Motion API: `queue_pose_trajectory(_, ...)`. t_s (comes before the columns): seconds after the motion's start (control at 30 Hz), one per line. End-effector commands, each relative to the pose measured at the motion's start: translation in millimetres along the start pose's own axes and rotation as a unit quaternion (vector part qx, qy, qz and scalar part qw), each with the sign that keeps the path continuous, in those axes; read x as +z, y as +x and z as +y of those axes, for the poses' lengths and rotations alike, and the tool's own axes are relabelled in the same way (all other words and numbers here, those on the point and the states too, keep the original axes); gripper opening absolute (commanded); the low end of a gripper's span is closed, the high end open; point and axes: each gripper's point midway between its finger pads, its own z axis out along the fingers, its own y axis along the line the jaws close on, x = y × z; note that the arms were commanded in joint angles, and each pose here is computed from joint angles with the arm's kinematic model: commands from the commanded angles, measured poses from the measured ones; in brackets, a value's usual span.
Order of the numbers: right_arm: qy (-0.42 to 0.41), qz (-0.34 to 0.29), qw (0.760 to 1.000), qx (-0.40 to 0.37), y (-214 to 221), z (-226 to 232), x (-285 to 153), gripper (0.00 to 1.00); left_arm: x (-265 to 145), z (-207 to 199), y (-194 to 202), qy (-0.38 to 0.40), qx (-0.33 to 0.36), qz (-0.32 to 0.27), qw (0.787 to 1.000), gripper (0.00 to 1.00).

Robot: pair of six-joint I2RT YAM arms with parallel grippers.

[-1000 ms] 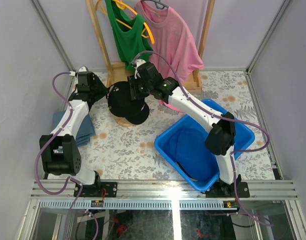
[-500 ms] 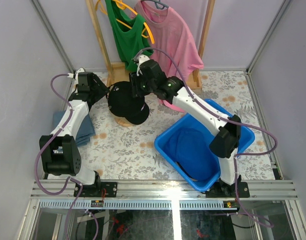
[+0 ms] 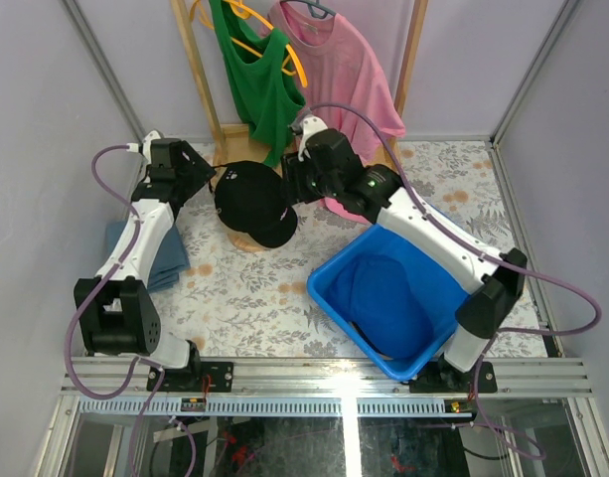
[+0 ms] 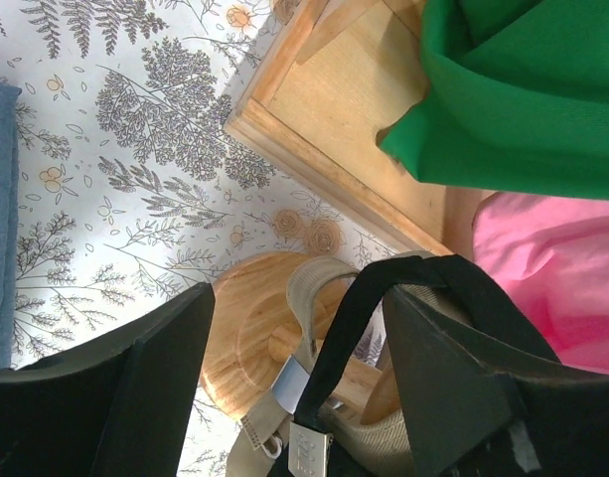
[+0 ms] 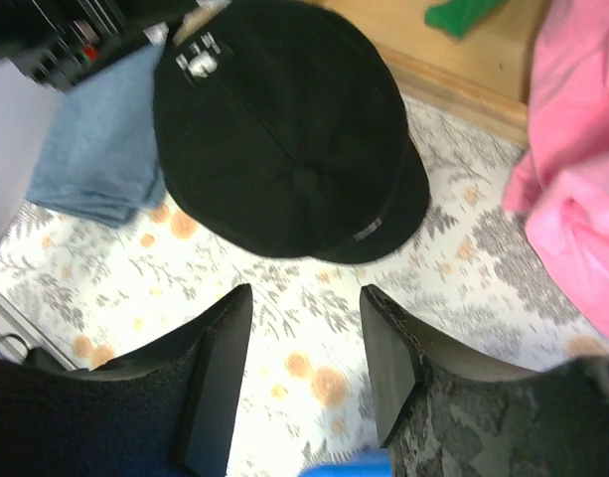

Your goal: Stack the hats

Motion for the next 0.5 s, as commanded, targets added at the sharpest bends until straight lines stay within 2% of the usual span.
queue_pose_trajectory(0.0,0.026,-0.020,0.999,-0.015,-3.2,-11.7,-45.8,0.56,-12.6,-10.3,-19.6,0.004,-0.013,-0.030,0.999,0.69)
queue_pose_trajectory(0.27,0.097,0.025,0.995,-0.012,52.4,-53.1,-89.2,0.62,-8.7,-1.1,-9.3,-0.011,-0.018,-0.016,1.000,0.73)
queue_pose_trajectory(0.47,0.153,0.087,0.984,-0.019,104.1,-84.0,-112.6,0.65,-12.5,-2.0,-12.8,-0.012,-0.025,-0.021,0.999,0.78)
